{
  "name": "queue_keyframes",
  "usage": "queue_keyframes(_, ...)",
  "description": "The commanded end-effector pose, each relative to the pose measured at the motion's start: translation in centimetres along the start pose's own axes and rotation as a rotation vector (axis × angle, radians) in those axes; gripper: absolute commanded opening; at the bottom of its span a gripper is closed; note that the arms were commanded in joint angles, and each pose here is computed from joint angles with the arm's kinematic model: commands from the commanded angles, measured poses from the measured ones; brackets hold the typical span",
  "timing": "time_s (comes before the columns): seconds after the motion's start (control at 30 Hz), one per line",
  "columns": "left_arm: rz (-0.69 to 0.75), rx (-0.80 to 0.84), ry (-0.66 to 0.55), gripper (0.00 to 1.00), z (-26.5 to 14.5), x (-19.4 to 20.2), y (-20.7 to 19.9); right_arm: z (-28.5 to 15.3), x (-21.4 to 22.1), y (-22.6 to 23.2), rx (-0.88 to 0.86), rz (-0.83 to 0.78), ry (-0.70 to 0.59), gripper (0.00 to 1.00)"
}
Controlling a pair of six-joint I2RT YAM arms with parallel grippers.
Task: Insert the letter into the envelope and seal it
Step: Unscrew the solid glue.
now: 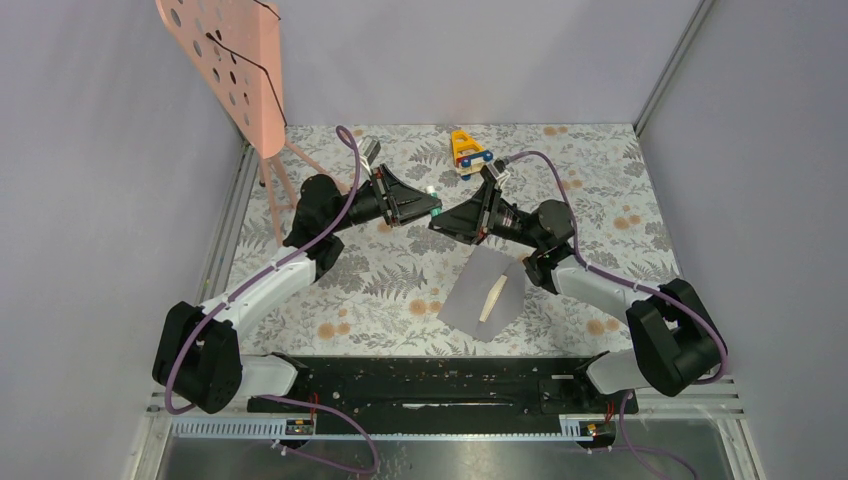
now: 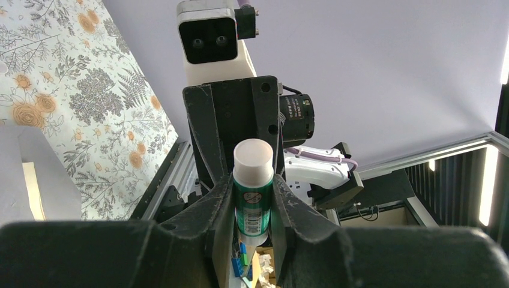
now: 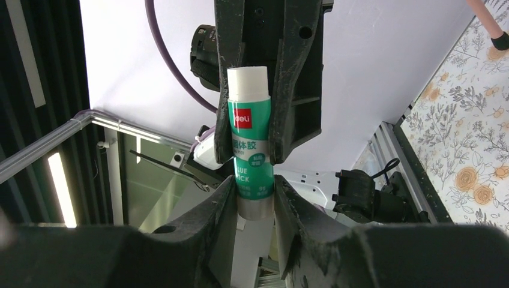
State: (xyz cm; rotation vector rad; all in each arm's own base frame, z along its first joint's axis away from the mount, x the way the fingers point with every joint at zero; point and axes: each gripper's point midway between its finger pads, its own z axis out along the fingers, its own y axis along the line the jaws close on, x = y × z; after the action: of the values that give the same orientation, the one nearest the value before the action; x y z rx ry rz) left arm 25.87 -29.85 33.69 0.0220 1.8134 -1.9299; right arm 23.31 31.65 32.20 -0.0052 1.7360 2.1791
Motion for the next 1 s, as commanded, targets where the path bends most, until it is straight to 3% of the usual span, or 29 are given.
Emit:
queue_keyframes(0.0, 0.059, 0.042, -0.035, 0.00, -0.3, -0.8, -1.3, -0.3, 1.0, 2.5, -0.093, -0.061, 0.035, 0.34)
queue_keyframes(0.33, 0.060, 0.043, -0.032, 0.00, -0.3, -0.9, -1.3, -0.6, 1.3, 2.5, -0.092, -0.063, 0.037, 0.34)
queue_keyframes(0.47, 0.061, 0.043, -0.032, 0.00, -0.4, -0.9, -1.4, -0.5, 1.2, 2.5, -0.093, -0.063, 0.039, 0.24)
queue_keyframes(0.63, 0.062, 0.039, -0.032, 0.00, -0.4, -0.9, -1.3, -0.4, 1.0, 2.4, -0.083, -0.061, 0.035, 0.00)
queue_keyframes(0.73, 0.067, 0.024, -0.033, 0.00, -0.5, -0.8, -1.1, -0.4, 0.9, 1.3, -0.006, -0.073, 0.019, 0.00)
queue_keyframes(0.97, 0.095, -0.025, -0.052, 0.00, -0.9, -1.1, -1.0, -3.3, -0.2, -2.9, 0.431, -0.265, -0.067, 0.00)
